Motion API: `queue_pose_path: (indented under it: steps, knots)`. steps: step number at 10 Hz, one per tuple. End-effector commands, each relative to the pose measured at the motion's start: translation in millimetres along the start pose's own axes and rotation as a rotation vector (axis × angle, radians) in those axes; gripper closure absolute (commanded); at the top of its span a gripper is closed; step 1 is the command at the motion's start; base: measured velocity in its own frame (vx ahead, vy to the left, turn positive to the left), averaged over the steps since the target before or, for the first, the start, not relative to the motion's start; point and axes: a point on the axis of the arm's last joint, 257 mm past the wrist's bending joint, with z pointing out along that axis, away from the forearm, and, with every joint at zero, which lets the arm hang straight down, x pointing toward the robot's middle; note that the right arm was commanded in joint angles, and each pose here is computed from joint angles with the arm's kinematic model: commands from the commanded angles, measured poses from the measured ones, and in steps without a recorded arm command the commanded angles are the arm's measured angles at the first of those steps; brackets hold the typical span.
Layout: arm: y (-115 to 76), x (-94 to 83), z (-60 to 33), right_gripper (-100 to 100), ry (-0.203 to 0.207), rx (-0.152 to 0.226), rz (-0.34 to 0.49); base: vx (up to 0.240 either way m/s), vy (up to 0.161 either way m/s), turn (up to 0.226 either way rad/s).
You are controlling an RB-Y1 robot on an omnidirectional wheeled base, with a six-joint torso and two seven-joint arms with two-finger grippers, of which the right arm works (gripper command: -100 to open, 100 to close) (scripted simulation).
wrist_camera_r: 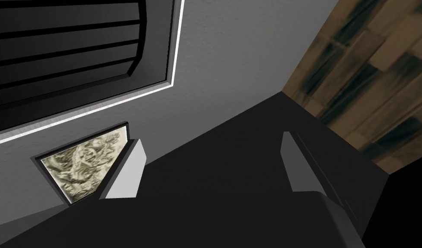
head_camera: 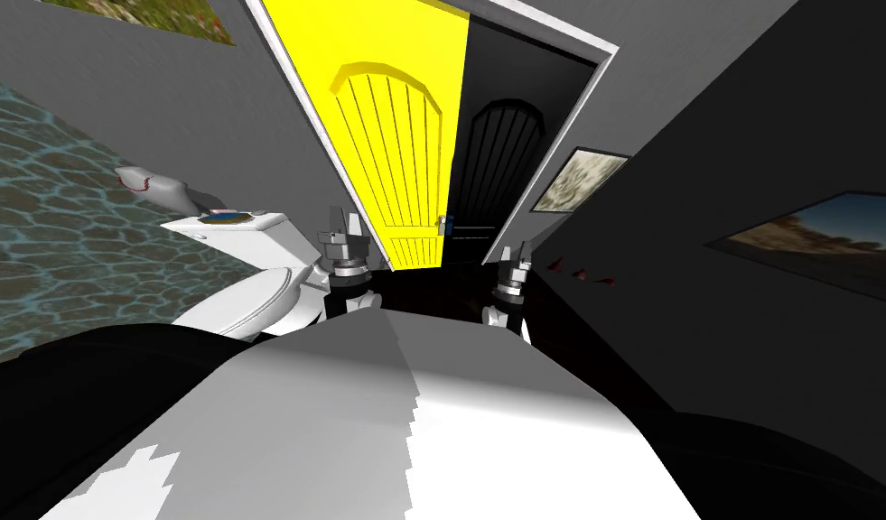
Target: Pull the door open
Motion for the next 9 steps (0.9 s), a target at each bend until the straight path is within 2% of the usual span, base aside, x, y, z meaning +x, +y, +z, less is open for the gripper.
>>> queue_pose_path:
  steps: [1, 4, 7, 9]
  knots:
    - [-13.1, 18.1, -0.3, -100, 0.036, 0.019, 0.033, 0.176, 0.015, -0.221]
    - [-26.2, 35.0, -1.3, -100, 0.074, 0.039, 0.064, 0.11, 0.022, -0.104]
    - [-49.8, 68.0, -4.7, -100, 0.145, 0.079, 0.121, 0.137, 0.026, -0.179]
    - [-59.1, 82.1, -6.8, -100, 0.176, 0.096, 0.144, 0.134, 0.023, -0.144]
